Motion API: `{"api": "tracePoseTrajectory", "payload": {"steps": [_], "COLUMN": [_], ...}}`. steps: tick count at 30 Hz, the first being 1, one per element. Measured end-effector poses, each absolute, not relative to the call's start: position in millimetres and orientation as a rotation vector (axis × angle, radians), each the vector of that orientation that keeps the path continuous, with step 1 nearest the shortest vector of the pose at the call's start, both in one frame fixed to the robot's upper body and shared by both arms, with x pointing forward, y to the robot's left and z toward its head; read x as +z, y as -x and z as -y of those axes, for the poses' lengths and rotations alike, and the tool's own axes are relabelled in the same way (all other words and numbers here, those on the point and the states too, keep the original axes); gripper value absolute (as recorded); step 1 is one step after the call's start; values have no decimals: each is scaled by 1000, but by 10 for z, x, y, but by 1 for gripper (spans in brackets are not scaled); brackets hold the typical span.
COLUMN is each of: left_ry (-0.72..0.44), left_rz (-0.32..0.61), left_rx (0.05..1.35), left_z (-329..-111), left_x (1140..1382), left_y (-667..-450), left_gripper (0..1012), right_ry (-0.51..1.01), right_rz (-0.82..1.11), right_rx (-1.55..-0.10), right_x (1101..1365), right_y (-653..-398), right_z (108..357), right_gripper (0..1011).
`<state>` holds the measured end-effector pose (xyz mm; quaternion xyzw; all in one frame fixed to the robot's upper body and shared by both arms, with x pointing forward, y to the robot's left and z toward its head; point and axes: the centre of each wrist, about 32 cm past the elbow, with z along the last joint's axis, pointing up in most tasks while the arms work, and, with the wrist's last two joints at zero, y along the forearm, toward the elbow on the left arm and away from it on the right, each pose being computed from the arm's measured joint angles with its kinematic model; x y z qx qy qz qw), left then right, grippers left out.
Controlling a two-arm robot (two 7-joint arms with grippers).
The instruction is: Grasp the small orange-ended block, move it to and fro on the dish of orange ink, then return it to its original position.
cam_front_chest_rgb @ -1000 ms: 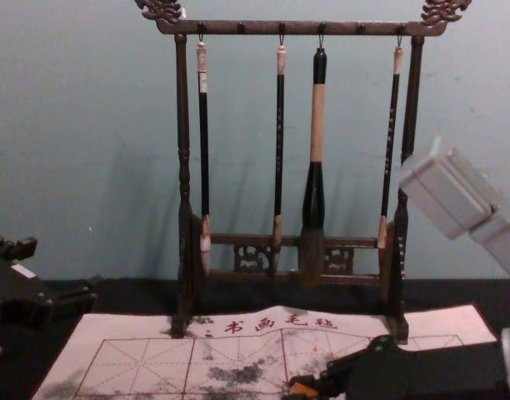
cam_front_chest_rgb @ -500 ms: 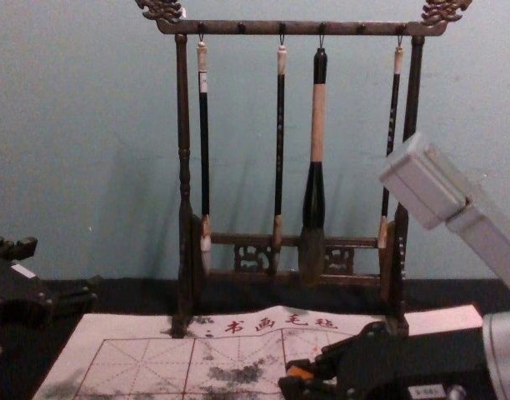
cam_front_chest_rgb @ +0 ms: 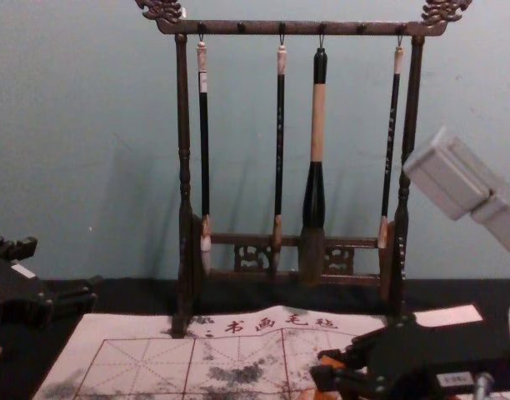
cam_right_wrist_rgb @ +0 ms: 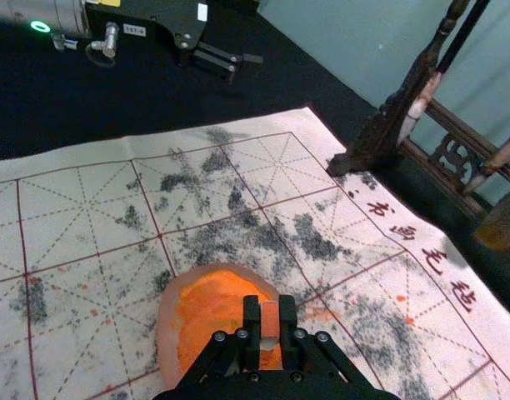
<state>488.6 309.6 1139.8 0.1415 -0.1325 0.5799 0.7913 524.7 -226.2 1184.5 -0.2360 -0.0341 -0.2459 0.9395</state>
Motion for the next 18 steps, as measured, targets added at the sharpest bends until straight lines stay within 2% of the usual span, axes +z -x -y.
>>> {"api": "tracePoseTrajectory", "payload": {"steps": [18], "left_ry": [-304], "left_rz": [285], "left_rx": [1248], "left_z": [-3097], "left_x": [11398], "left_y": [-4886], "left_gripper": [1001], "right_ry": [497], "right_rz": [60], "right_rx": [-461], "right_x": [11889], "right_y": [-5073], "right_z": [2354], "right_gripper": [99]}}
